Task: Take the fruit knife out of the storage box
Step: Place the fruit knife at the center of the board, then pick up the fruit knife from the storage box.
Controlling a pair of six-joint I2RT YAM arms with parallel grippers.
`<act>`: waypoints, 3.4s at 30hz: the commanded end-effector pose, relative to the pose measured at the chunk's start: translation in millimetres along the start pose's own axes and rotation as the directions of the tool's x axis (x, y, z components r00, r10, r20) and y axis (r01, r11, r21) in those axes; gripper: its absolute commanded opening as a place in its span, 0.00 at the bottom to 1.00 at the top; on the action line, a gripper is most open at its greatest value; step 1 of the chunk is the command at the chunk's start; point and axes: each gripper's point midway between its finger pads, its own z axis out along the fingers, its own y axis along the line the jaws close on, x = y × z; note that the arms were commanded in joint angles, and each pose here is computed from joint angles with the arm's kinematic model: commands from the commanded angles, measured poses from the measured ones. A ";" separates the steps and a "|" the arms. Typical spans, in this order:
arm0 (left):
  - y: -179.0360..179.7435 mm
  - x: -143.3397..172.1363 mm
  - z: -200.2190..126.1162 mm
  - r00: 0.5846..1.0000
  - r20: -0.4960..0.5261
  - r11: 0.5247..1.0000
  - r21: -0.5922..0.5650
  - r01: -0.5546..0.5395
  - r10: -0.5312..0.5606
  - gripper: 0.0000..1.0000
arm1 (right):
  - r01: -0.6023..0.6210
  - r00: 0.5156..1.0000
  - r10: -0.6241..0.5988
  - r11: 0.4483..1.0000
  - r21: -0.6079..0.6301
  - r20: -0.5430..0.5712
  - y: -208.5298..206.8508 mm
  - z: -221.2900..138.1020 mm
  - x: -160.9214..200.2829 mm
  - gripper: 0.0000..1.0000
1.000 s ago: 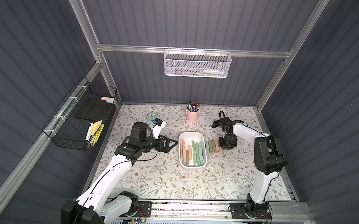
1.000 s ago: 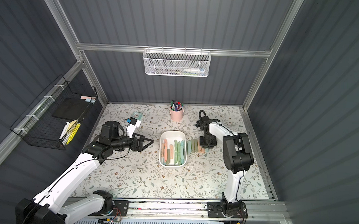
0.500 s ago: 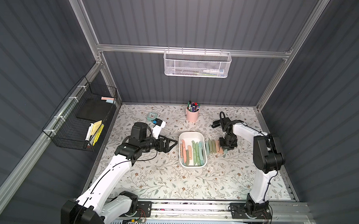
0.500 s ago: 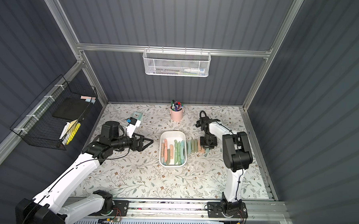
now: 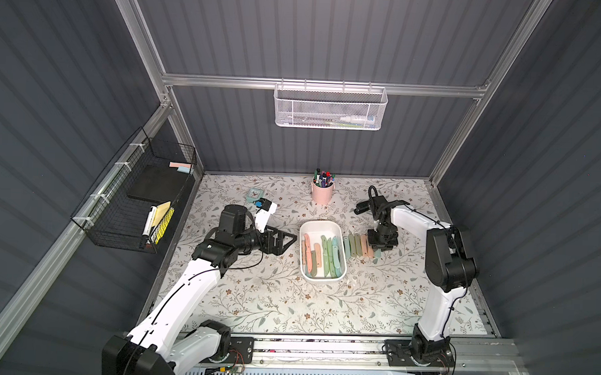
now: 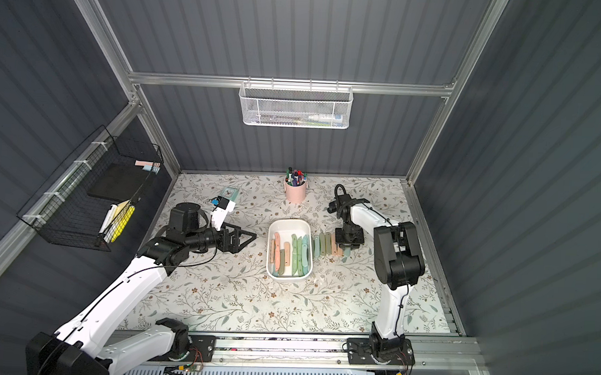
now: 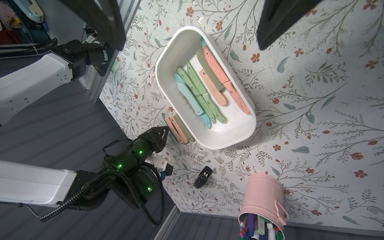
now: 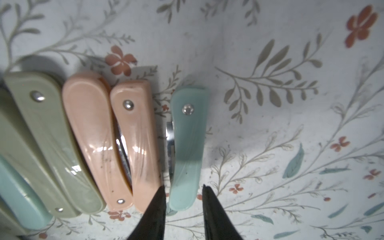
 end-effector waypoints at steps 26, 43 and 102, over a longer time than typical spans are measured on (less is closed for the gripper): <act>34.0 -4.1 -20.1 0.998 0.055 0.969 -0.246 -0.002 0.016 0.99 | 0.227 0.845 -0.026 0.922 -0.314 0.535 163.7 -150.6 19.3 0.76; 35.1 -7.2 -27.6 0.997 0.071 0.961 -0.278 -0.008 0.029 0.99 | 0.211 0.856 -0.025 0.928 -0.306 0.516 229.2 -129.5 37.9 0.99; 37.8 -4.1 -24.2 0.998 0.054 0.960 -0.279 0.002 0.014 0.99 | 0.220 0.975 -0.220 0.959 -0.178 0.022 231.3 -5.9 44.9 0.35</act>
